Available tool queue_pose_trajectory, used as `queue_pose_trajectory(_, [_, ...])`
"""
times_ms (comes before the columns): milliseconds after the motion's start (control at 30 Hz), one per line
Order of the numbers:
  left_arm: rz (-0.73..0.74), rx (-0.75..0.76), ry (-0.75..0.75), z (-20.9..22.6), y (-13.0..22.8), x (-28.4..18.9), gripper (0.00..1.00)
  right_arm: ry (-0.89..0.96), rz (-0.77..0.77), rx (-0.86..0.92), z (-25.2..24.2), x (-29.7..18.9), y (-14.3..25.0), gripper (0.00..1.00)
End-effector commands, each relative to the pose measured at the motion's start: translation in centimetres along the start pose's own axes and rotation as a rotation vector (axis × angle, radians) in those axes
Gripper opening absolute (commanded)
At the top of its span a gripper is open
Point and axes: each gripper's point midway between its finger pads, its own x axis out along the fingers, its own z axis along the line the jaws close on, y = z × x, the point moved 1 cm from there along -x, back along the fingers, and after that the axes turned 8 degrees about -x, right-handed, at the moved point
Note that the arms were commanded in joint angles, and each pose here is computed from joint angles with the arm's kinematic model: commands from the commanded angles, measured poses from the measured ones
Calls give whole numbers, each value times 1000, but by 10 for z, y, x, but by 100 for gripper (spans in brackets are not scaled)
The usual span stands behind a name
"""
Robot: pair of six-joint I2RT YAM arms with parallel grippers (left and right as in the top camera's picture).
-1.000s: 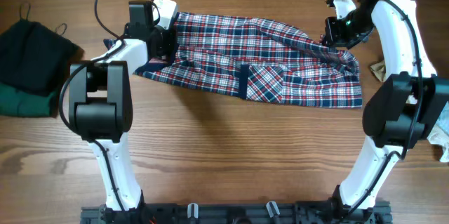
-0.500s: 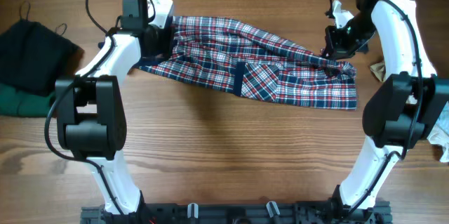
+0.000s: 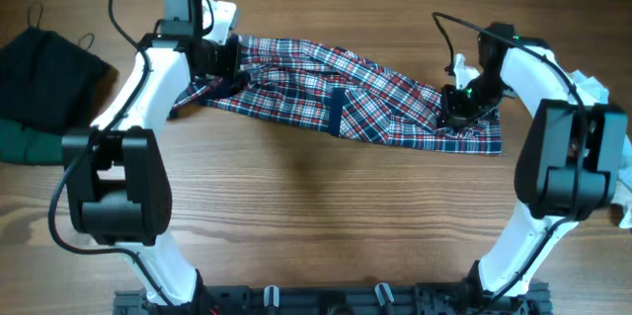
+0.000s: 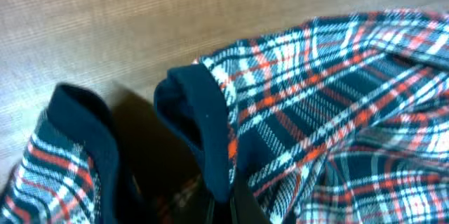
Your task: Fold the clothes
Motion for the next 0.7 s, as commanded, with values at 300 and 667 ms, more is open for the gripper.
queue_pose_trajectory(300, [64,-29,-128,21,15,-9,4,161,74,23,-32,24,11,4])
queue_pose_trajectory(667, [-51,-94,-210,74,-7,-21,4,337,82,21,-66,59,38,4])
